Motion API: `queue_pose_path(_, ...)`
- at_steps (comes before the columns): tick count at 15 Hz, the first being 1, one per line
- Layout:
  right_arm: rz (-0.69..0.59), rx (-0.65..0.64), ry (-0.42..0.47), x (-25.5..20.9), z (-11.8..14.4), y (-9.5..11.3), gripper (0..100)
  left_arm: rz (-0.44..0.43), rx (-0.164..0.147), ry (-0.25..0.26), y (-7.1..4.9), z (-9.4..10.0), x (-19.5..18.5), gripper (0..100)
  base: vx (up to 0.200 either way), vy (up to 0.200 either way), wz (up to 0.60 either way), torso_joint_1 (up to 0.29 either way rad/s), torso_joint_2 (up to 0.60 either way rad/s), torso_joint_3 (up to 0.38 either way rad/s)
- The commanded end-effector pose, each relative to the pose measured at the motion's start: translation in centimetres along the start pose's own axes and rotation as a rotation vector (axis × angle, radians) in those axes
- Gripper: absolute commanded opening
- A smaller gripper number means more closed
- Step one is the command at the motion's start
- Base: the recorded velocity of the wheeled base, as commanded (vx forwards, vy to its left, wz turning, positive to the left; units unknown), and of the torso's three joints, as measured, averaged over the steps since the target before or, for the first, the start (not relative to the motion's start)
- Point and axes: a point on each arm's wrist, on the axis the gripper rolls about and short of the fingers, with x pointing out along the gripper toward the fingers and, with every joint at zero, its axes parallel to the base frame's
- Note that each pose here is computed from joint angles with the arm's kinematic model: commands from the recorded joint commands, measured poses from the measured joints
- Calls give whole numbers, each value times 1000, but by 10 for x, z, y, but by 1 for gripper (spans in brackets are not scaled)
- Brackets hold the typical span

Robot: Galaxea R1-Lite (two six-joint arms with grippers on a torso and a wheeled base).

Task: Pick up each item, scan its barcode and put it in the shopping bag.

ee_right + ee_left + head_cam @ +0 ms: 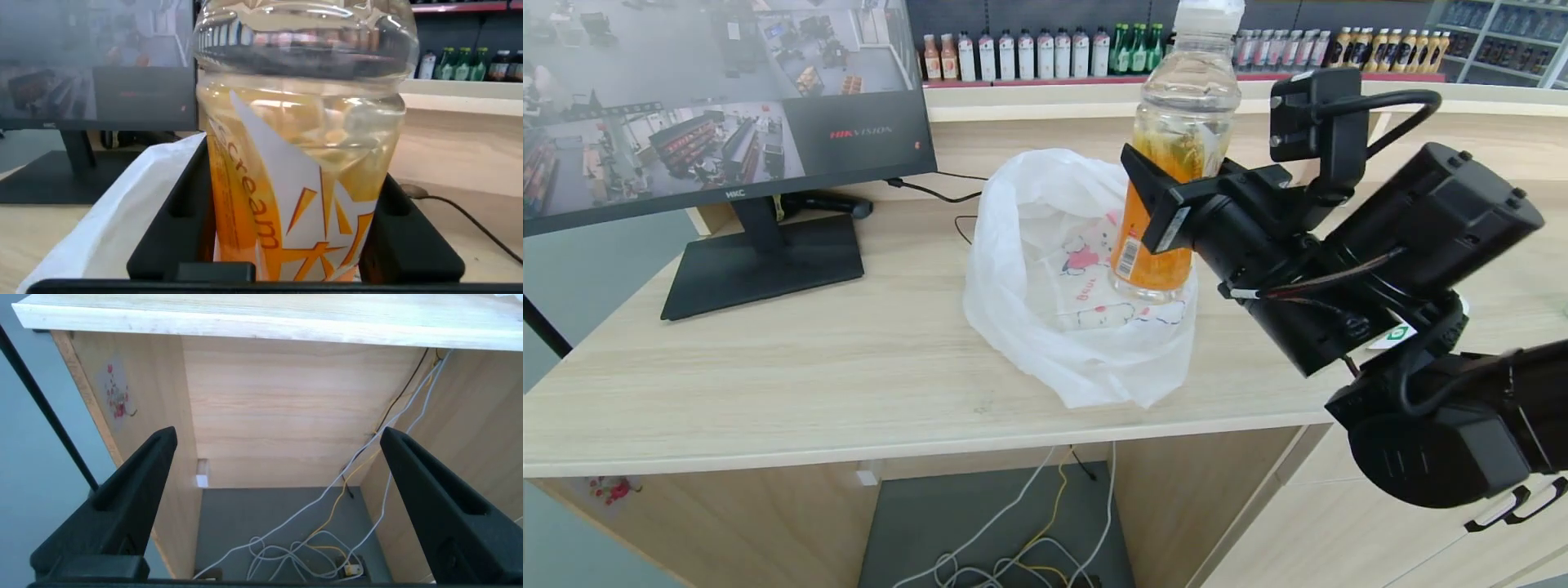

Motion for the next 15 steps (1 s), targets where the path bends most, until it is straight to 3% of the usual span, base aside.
queue_pose_path(1,3,16,-6,22,-9,10,0,0,0,0,0,0,0,100,0,0,0,0,0,0)
queue_pose_path(6,6,13,23,51,-28,16,0,0,0,0,0,0,0,100,0,0,0,0,0,0)
queue_pose_path(15,-47,24,38,75,-69,0,0,0,0,0,0,0,0,100,0,0,0,0,0,0)
